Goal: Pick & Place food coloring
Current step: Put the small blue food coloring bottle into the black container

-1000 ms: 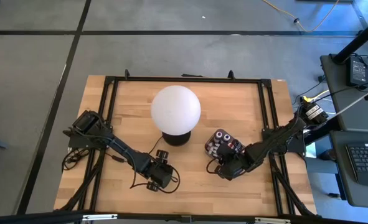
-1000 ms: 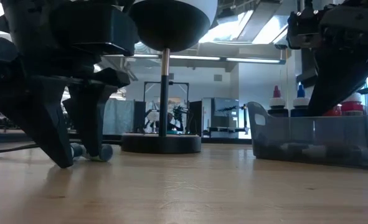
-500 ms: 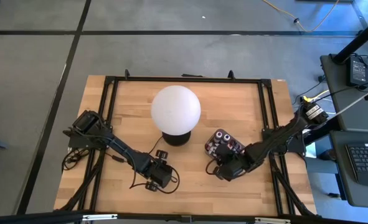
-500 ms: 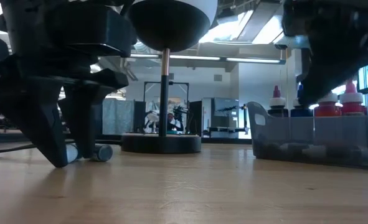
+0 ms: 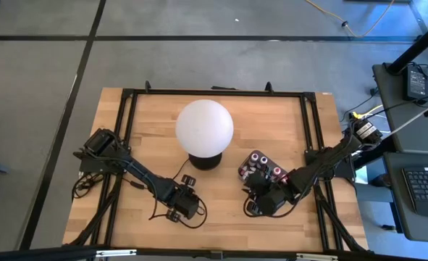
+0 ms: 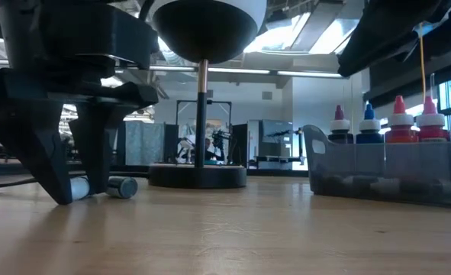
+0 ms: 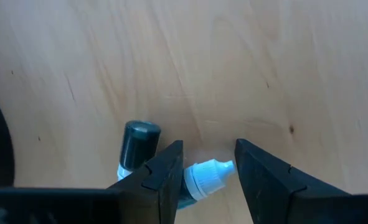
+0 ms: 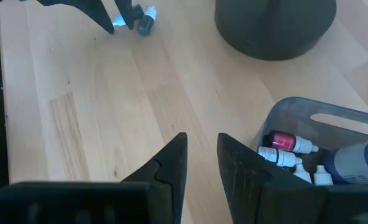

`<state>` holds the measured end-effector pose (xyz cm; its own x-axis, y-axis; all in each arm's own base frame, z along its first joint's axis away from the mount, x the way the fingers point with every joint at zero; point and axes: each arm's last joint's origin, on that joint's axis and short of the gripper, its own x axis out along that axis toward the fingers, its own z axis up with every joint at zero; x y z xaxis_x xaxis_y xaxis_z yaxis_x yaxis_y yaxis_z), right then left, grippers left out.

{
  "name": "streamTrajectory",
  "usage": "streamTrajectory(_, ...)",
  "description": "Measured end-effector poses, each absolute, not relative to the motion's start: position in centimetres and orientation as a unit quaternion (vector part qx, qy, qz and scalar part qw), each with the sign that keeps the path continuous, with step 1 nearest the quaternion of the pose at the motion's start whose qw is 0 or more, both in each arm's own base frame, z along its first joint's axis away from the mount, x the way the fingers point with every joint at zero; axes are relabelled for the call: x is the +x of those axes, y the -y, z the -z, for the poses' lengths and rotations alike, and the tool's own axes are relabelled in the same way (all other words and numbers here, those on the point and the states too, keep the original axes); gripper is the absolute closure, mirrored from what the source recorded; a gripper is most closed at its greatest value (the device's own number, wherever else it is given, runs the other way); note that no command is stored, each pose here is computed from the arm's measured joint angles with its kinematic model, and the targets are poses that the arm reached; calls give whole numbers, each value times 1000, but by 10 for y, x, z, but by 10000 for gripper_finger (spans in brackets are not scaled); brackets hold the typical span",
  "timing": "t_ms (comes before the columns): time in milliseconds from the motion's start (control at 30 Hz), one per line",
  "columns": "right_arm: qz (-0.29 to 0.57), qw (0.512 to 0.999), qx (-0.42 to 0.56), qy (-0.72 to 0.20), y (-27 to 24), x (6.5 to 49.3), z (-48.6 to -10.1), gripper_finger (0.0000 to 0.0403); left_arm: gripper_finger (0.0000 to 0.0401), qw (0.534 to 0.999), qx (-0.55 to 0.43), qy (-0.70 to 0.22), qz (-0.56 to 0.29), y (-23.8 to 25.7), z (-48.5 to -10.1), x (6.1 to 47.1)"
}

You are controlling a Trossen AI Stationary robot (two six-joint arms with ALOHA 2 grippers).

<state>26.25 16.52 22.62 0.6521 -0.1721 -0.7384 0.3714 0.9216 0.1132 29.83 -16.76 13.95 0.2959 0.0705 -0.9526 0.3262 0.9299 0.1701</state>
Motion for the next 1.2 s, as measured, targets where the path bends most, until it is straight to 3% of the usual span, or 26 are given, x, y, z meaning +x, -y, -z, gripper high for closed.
streamTrajectory(533, 151, 900, 128, -389, -165, 263, -226, 311, 258, 732, 338, -556, 202, 176, -139, 293)
streamTrajectory(967, 151, 899, 128, -390, -165, 262, -226, 311, 258, 699, 365, -577, 213, 174, -137, 285)
streamTrajectory(1200, 151, 899, 129, -389, -165, 262, -226, 311, 258, 654, 447, -553, 259, 173, -137, 285)
